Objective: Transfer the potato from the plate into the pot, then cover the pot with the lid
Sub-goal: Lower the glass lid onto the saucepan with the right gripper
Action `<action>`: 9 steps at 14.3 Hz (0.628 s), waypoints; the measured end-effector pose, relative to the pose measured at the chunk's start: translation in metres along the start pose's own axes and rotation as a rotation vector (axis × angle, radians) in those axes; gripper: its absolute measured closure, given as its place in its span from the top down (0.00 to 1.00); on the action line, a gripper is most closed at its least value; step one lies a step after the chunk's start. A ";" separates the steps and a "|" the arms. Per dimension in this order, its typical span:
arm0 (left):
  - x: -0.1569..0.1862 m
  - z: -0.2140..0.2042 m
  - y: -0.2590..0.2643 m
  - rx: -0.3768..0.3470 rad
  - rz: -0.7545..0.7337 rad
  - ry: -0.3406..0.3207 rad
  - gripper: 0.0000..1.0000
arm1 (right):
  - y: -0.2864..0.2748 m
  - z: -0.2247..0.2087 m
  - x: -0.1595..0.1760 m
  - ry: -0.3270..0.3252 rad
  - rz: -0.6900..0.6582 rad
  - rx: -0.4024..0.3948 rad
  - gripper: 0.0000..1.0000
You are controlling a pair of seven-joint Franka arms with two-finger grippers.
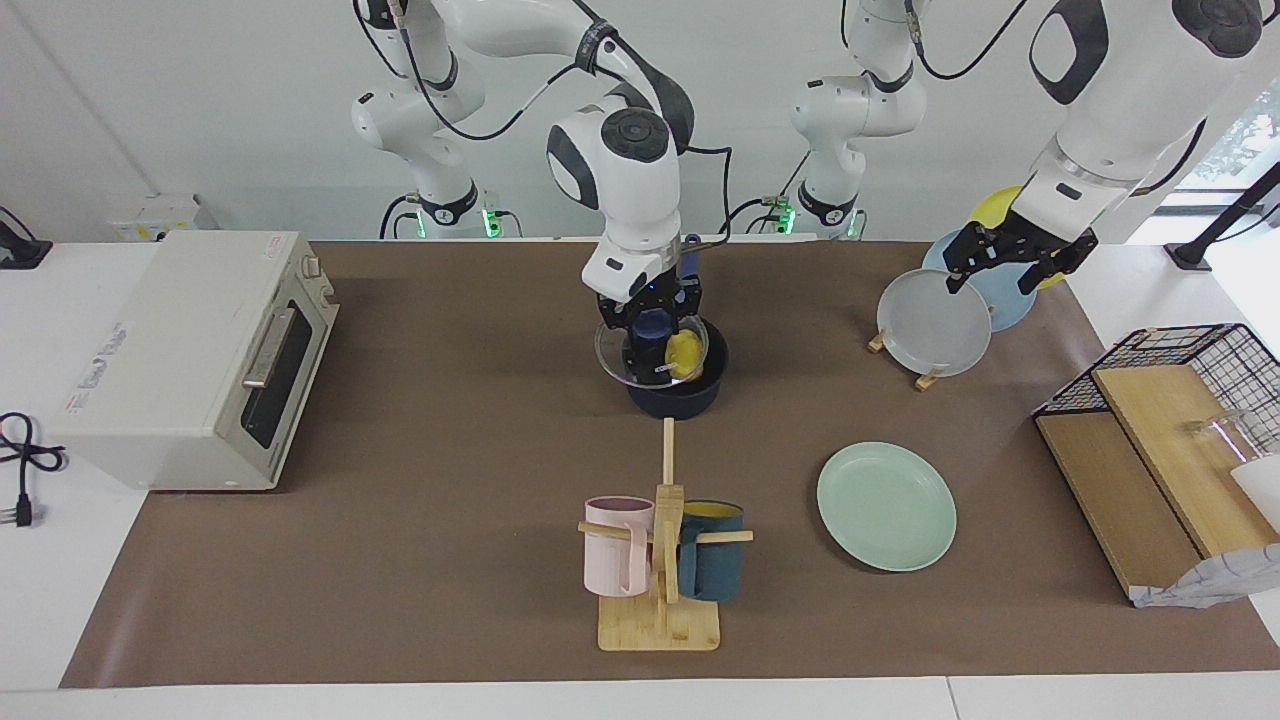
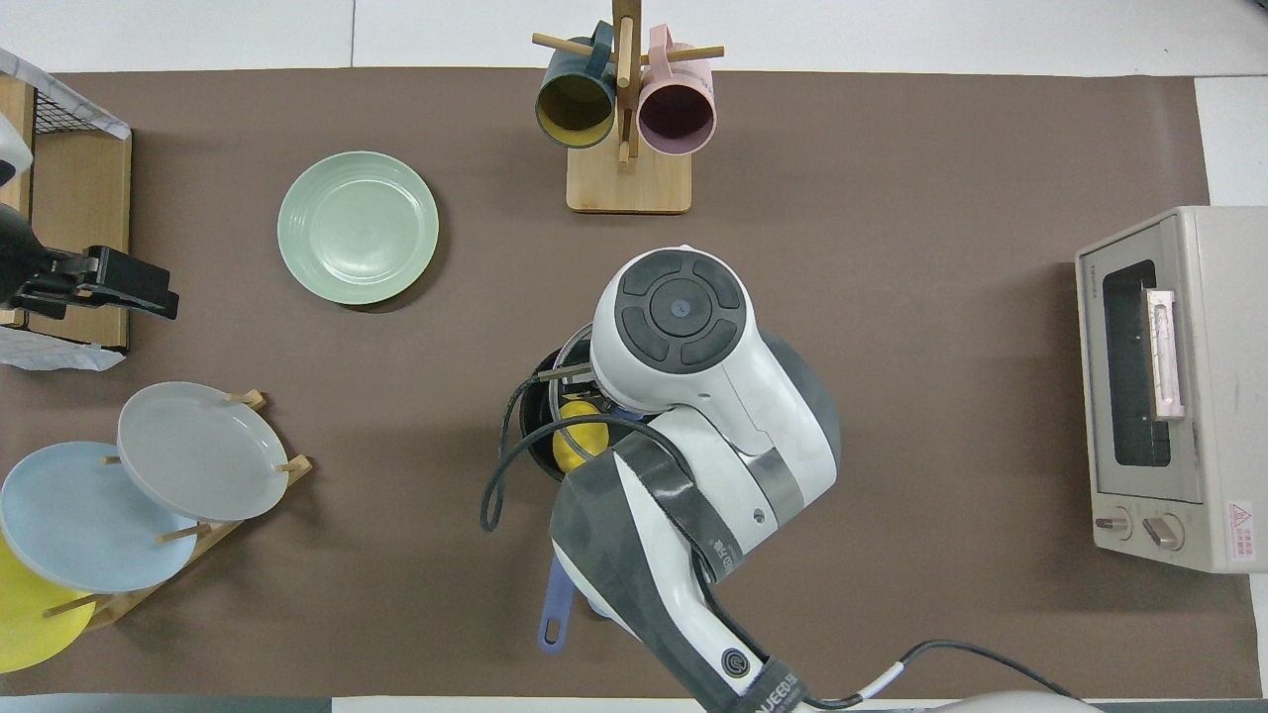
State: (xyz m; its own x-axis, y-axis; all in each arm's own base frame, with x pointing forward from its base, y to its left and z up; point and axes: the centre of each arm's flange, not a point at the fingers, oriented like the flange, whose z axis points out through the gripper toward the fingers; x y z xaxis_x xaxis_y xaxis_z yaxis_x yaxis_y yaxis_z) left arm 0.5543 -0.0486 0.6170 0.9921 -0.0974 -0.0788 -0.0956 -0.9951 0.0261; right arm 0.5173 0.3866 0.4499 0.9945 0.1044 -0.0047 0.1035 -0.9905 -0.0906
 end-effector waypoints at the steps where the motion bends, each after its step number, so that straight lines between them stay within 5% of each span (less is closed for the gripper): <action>1: -0.006 -0.007 0.001 0.000 0.001 -0.012 1.00 | -0.001 0.002 0.001 0.004 -0.001 0.001 0.65; 9: -0.033 -0.027 0.012 0.021 0.018 -0.013 1.00 | -0.040 0.045 -0.014 -0.016 -0.033 -0.016 0.65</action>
State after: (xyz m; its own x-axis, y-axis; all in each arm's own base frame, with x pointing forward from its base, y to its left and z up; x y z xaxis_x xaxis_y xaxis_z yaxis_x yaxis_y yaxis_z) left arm 0.5226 -0.0569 0.6471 0.9891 -0.1152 -0.0915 -0.1151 -0.9933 0.0068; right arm 0.4984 0.4292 0.4092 0.9903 0.1380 -0.0177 0.1363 -0.9878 -0.0754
